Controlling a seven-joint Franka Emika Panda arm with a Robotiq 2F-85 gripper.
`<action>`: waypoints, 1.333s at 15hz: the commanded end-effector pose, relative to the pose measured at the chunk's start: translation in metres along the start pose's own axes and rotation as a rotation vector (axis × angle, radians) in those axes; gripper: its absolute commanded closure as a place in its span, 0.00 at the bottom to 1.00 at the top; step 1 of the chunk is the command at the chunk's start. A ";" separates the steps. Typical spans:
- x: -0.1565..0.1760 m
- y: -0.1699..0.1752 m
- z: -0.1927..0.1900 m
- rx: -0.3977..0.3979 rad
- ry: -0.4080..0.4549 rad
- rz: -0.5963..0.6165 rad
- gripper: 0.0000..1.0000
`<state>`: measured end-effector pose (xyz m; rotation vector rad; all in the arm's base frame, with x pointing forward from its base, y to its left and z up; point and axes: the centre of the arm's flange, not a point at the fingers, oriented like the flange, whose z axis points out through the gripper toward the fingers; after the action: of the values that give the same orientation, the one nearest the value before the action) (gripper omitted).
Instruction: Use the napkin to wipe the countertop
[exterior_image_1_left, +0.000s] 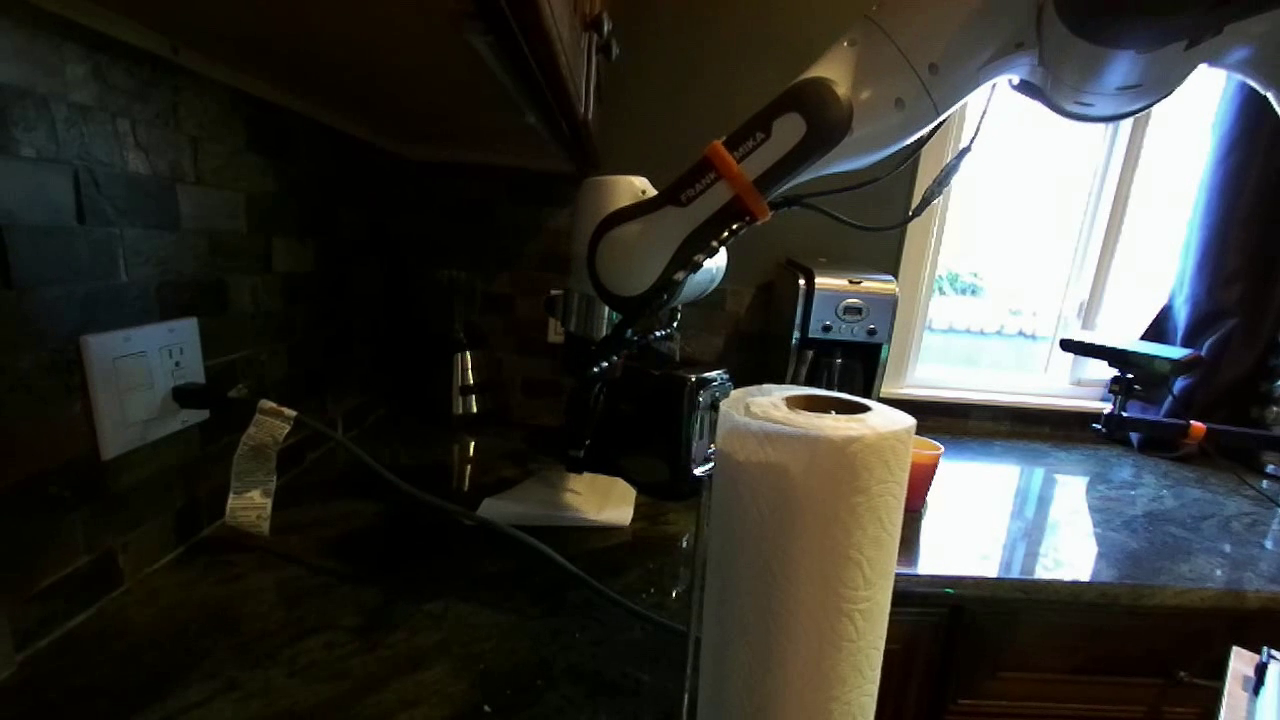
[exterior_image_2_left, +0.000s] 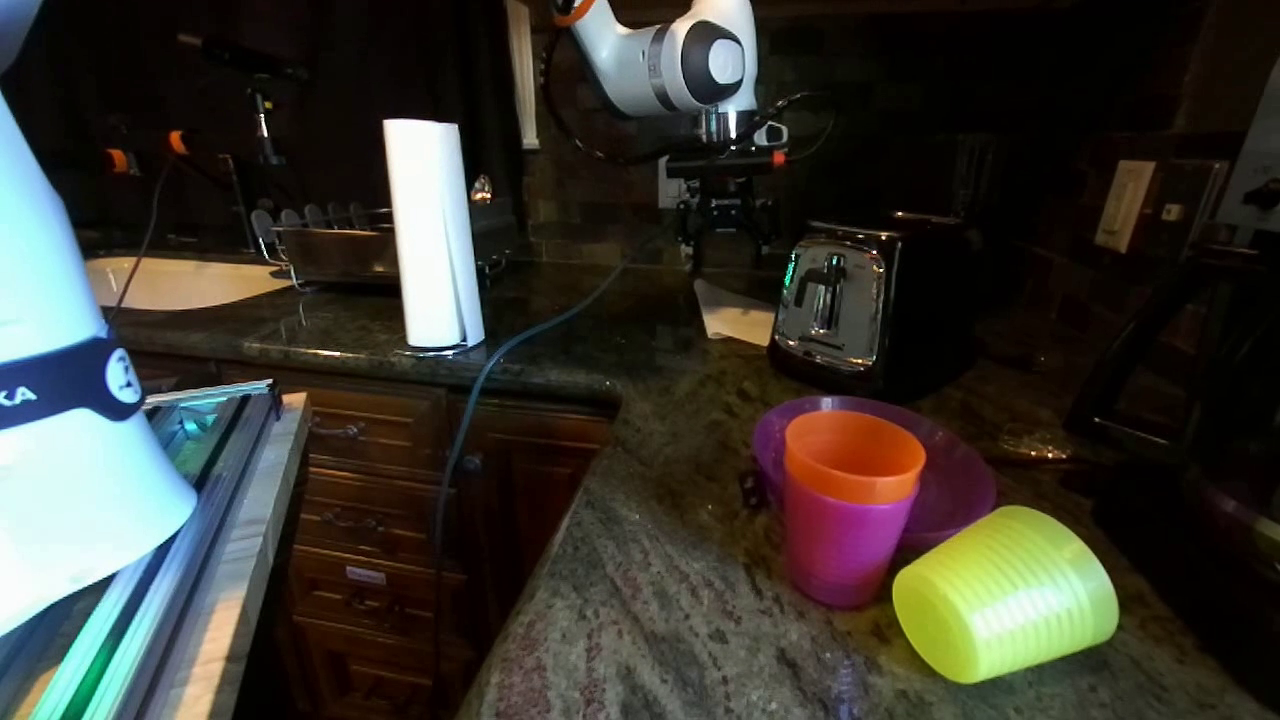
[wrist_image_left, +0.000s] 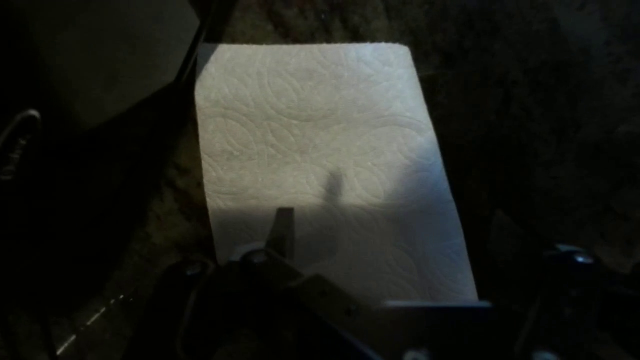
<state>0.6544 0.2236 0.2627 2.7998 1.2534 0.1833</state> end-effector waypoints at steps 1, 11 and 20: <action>0.000 0.001 -0.001 -0.001 0.002 0.001 0.00; 0.027 0.019 0.053 -0.061 0.039 -0.003 0.00; 0.064 0.007 0.100 -0.031 0.082 -0.065 0.00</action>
<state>0.7000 0.2500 0.1881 2.7517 1.2892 0.3388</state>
